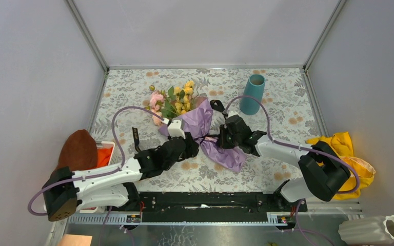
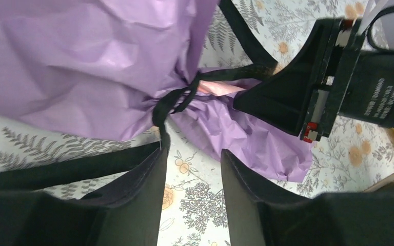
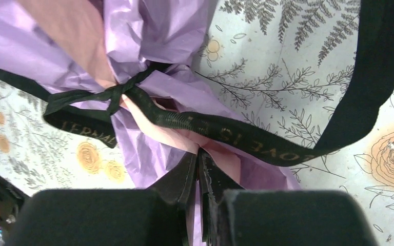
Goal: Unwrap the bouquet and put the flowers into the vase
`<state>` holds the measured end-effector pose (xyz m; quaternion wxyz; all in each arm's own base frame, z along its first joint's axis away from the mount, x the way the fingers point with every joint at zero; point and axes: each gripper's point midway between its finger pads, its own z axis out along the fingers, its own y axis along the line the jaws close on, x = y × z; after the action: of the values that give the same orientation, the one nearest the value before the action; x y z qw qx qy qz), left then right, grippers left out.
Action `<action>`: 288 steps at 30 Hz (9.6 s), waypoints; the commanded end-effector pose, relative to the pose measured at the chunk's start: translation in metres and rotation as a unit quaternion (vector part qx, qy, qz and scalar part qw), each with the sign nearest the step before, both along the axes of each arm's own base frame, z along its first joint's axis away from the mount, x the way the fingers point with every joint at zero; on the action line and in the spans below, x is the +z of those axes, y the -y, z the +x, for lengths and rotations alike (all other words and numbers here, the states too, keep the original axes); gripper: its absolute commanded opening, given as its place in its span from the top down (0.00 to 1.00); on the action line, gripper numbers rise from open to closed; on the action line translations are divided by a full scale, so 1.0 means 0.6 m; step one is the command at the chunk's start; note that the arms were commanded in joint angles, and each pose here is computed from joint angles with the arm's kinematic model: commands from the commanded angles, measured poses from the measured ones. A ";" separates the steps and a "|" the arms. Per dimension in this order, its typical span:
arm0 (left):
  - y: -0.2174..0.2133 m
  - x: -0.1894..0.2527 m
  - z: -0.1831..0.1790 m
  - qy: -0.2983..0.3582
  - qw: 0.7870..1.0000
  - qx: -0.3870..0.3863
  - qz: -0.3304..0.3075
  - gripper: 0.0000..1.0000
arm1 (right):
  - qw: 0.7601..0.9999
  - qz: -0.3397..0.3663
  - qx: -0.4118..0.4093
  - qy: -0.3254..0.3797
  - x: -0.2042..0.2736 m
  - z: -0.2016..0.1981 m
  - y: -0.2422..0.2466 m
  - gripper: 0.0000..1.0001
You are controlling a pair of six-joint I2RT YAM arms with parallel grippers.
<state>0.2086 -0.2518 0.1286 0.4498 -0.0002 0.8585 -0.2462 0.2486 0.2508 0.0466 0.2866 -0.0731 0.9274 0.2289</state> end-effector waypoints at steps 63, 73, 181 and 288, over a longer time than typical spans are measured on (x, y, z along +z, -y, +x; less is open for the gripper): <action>0.024 -0.079 0.100 -0.001 0.998 0.007 0.070 1.00 | 0.999 0.019 -0.009 0.031 0.040 0.028 -0.023 0.59; -0.029 -0.048 0.072 0.002 0.998 0.033 0.053 1.00 | 1.000 -0.016 -0.016 -0.013 -0.037 0.044 -0.036 0.60; -0.324 0.265 -0.042 0.081 0.968 0.236 -0.042 0.76 | 0.985 -0.046 -0.076 0.145 0.232 0.155 -0.018 0.88; -0.349 0.365 -0.033 0.137 0.949 0.272 -0.080 0.56 | 0.970 -0.144 0.168 0.097 -0.002 -0.119 -0.284 0.44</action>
<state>0.1870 -0.0425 0.3507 0.6104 -0.2332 0.7348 -0.1816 0.1754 0.4002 0.0361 0.3135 -0.2934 0.8970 0.1049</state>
